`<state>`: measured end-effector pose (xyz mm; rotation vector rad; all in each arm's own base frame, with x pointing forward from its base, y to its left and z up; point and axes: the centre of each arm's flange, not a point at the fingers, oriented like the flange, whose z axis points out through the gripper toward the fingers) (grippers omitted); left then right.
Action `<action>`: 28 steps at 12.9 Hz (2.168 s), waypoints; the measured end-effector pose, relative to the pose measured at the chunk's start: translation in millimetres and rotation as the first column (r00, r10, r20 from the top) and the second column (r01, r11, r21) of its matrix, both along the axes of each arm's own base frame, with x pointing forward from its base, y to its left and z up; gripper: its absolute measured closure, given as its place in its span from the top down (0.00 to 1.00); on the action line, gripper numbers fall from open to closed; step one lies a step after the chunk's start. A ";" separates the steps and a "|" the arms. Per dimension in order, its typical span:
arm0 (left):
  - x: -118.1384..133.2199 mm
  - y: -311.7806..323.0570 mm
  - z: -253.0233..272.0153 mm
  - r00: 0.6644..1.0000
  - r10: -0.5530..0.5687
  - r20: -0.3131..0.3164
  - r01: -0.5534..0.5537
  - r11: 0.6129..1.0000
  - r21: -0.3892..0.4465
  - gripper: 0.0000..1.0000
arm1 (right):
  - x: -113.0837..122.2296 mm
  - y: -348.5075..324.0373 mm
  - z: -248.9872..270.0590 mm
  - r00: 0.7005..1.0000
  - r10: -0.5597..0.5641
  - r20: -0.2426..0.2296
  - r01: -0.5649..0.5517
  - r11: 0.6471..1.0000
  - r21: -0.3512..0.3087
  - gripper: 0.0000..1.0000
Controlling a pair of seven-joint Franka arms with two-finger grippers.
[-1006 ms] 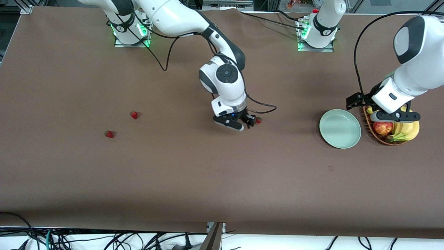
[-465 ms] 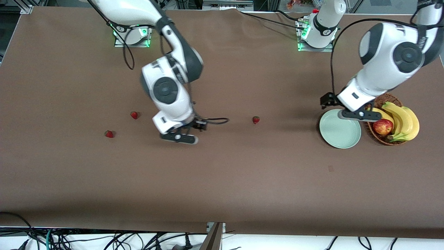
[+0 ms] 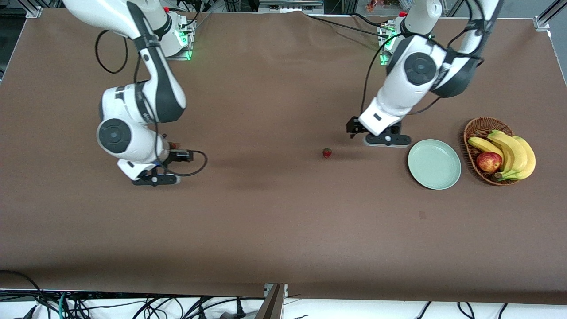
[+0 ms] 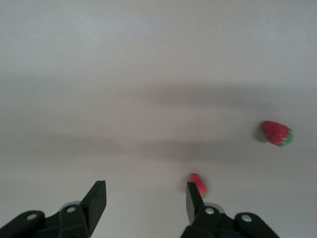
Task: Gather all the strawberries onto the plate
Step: 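Reach the right gripper to another strawberry while the left gripper reaches the placed one, then grasp a strawberry with each gripper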
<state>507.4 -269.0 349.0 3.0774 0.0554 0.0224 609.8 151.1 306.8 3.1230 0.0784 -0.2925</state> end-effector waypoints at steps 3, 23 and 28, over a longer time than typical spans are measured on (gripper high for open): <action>-11.4 -37.0 -50.3 0.996 0.081 0.037 -0.083 0.995 0.050 1.00 | -24.5 -43.5 -48.6 0.999 -0.003 -0.038 0.005 0.999 0.043 0.74; -17.3 -92.1 -179.9 0.977 0.196 0.090 -0.203 0.976 0.078 0.69 | -97.3 -61.3 -122.8 0.999 -0.026 0.041 0.025 0.999 0.025 0.52; -11.5 -91.4 -172.2 0.971 0.223 0.085 -0.231 0.968 0.097 0.31 | -93.4 -59.5 -118.6 0.998 -0.023 0.055 0.021 0.999 0.028 0.32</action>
